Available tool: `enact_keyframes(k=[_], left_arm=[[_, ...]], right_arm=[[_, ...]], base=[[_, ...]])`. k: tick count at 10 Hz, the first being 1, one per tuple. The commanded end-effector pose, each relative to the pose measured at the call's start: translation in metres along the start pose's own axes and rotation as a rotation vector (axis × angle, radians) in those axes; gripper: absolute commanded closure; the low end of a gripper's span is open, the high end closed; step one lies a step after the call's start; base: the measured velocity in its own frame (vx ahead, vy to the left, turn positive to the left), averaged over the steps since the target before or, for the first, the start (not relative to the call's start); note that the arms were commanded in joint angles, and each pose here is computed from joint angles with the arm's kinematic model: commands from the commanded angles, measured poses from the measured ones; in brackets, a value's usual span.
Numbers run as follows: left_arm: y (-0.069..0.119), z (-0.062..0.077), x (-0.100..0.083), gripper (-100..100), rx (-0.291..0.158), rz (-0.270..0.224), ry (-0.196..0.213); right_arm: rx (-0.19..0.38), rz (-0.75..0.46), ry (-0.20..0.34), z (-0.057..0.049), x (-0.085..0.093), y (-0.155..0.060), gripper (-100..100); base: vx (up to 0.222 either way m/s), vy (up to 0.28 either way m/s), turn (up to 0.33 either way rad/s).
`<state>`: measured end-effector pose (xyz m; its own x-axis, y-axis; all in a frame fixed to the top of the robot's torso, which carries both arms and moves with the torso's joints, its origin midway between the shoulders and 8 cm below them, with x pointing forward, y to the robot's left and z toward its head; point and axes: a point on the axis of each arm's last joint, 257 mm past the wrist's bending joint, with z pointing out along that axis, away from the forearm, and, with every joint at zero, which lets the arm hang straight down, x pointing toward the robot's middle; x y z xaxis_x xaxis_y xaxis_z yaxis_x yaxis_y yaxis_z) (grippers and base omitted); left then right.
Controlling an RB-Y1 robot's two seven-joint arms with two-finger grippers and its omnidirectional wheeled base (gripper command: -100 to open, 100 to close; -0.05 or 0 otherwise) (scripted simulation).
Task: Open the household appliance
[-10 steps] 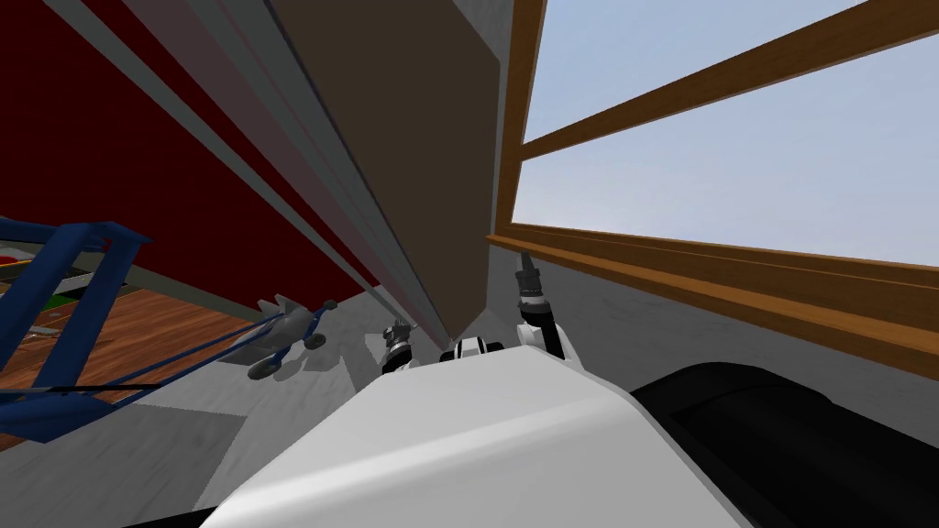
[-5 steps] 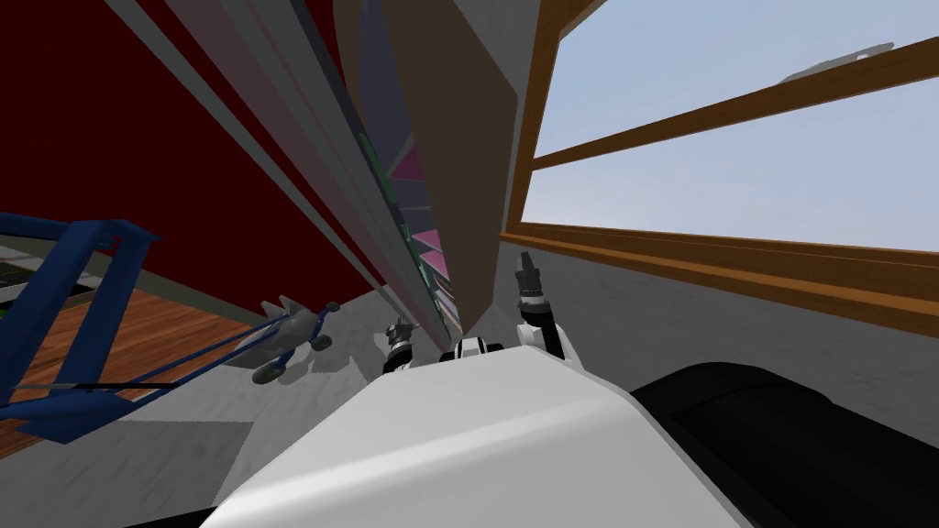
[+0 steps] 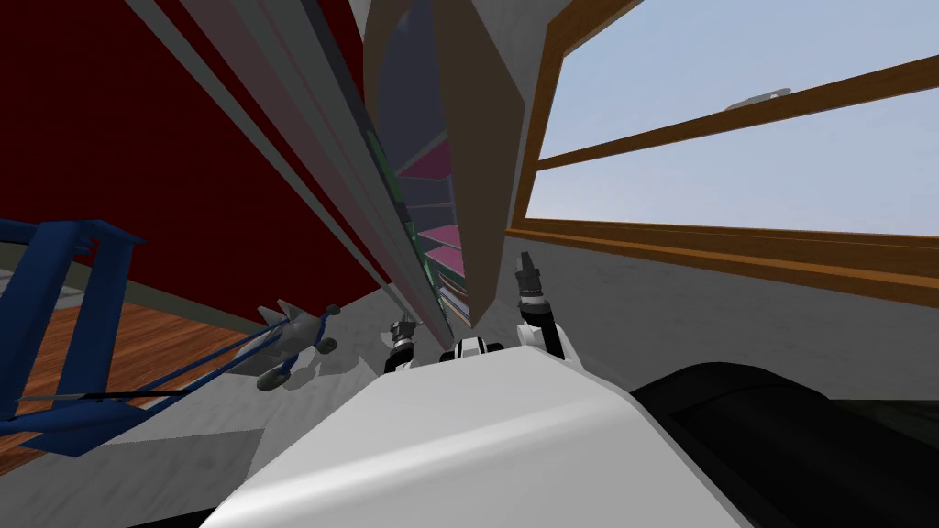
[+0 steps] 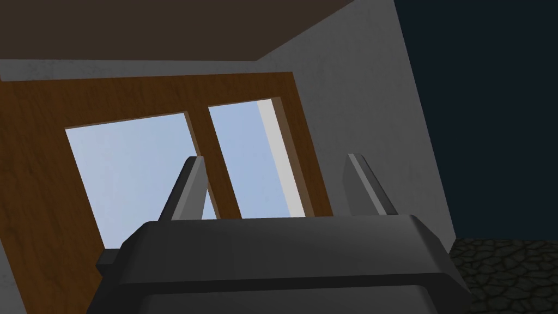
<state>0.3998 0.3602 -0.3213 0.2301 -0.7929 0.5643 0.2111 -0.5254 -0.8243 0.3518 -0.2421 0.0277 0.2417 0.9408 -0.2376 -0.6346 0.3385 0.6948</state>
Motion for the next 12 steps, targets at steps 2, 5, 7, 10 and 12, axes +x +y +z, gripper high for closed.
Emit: enact_keyframes(k=[2,5,7,10,12], left_arm=[[0.000,0.004,0.010,100,-0.006,-0.004,0.031],[0.011,0.010,0.013,-100,-0.060,-0.001,0.032],[0.019,0.014,0.015,-100,-0.096,-0.002,0.029],[0.028,0.016,0.017,-100,-0.132,-0.002,0.026],[0.033,0.018,0.018,-100,-0.154,-0.002,0.024]], right_arm=[[0.000,0.000,0.000,0.000,0.000,0.000,0],[0.000,0.000,0.000,0.000,0.000,0.000,0],[0.000,0.000,0.000,0.000,0.000,0.000,0],[0.000,0.000,0.000,0.000,0.000,0.000,0],[0.000,0.000,0.000,0.000,0.000,0.000,0]], base=[[-0.122,0.221,-0.081],[-0.014,0.039,0.003],[-0.006,0.007,-0.025],[-0.009,0.029,-0.006],[-0.002,0.024,-0.012]])
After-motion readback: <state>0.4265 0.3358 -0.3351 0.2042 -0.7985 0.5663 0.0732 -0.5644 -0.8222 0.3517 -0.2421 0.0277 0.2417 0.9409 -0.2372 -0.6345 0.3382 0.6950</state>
